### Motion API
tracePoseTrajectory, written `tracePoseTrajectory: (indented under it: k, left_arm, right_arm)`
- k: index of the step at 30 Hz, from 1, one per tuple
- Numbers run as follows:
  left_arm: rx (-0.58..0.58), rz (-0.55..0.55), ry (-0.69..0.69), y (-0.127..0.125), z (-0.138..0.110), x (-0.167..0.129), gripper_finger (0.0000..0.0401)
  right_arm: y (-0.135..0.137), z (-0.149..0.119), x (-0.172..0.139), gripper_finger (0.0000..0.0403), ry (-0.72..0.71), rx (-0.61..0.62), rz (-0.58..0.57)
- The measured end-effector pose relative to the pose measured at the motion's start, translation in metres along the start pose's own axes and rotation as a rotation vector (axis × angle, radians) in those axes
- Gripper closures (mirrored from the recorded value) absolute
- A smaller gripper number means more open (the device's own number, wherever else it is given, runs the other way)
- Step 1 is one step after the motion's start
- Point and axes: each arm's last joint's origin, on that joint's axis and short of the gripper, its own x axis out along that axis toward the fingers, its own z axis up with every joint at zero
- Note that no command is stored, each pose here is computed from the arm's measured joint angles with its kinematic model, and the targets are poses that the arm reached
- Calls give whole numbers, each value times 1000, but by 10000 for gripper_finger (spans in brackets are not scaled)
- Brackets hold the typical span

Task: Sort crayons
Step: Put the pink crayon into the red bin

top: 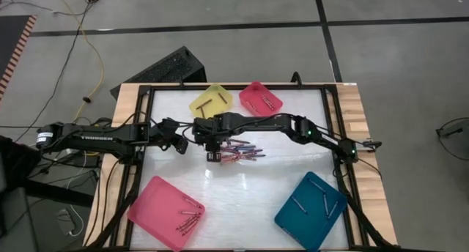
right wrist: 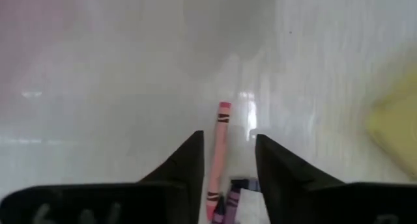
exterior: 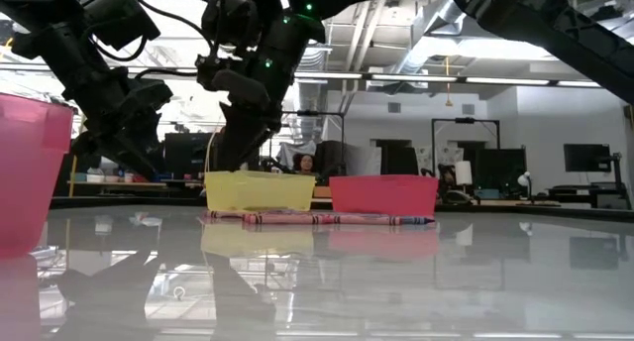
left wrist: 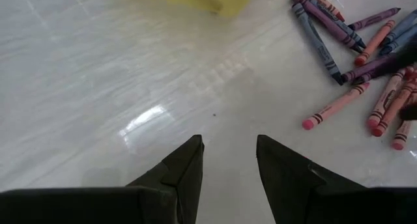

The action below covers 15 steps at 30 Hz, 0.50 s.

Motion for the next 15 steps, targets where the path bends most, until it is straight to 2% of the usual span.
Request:
tracePoseTrajectory:
  k: [5, 15]
  left_arm:
    - [0, 1, 1, 0, 0, 0, 268]
    - [0, 1, -1, 0, 0, 0, 268]
  right_arm:
    - [1, -4, 8, 242, 7, -8, 6]
    - [-1, -24, 34, 242, 83, 11, 10]
